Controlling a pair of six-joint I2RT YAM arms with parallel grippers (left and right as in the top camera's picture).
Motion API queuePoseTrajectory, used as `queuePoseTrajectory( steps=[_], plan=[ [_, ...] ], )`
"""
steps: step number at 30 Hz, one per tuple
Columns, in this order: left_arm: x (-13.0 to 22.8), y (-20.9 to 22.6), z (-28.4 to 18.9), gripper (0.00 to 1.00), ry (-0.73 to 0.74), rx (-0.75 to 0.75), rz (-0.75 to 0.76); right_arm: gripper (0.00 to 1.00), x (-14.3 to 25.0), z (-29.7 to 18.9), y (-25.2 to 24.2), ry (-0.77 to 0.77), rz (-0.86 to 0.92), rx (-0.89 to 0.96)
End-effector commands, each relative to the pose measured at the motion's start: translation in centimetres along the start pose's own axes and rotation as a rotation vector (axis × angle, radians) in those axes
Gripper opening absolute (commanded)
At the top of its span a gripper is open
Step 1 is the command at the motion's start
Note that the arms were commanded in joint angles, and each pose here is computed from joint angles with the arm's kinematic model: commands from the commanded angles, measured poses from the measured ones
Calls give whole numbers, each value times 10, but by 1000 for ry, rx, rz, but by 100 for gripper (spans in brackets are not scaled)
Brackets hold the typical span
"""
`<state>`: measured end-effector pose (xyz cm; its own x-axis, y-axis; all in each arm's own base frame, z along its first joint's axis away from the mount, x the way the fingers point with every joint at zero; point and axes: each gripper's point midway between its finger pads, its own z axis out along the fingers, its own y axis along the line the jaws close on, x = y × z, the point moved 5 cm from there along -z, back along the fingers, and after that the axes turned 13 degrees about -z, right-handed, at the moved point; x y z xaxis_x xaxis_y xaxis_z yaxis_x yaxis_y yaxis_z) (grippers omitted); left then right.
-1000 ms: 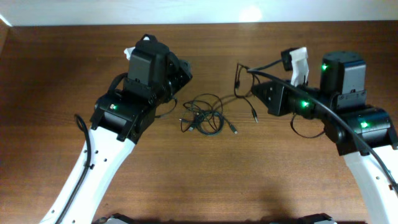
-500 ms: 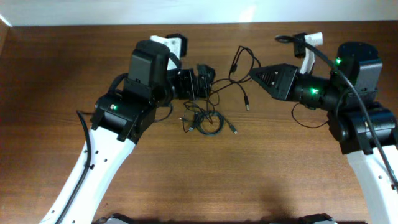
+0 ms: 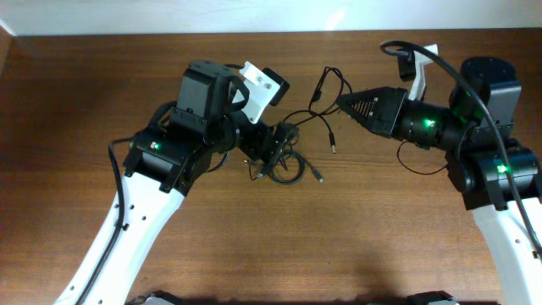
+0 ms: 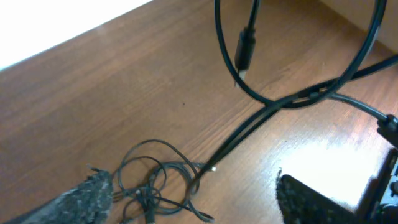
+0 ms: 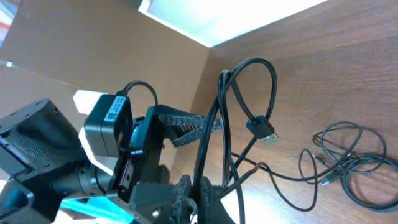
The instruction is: Untangle cables
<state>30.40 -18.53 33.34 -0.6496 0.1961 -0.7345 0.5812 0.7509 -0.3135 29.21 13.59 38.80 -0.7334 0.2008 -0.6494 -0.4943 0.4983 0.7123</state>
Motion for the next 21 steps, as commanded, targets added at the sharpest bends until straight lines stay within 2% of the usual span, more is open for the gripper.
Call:
queuePoseTrajectory(
  steps=[1,5,9,10,15,18,19,20,21],
  plan=[
    [-3,2,11,73,7,23,36,4,-2,-3,10,10,5,-52],
    [-2,-3,23,64,23,105,31,4,-1,-3,11,12,4,-57],
    [-8,-3,23,53,-6,106,44,4,-1,-3,11,12,4,-57],
    [-8,-3,23,47,-8,106,45,4,-1,-3,11,12,4,-57],
    [-8,-3,23,38,-8,106,45,4,-1,-3,10,12,1,-57],
    [-9,-3,23,24,-10,102,46,4,-1,-3,10,12,1,-57],
    [-9,-3,23,17,-11,102,46,4,-1,-3,10,12,1,-57],
    [-10,-3,23,5,-13,103,47,4,-1,-3,10,12,0,-57],
    [-10,-3,23,2,-14,103,47,4,-1,-3,10,12,0,-56]
  ],
)
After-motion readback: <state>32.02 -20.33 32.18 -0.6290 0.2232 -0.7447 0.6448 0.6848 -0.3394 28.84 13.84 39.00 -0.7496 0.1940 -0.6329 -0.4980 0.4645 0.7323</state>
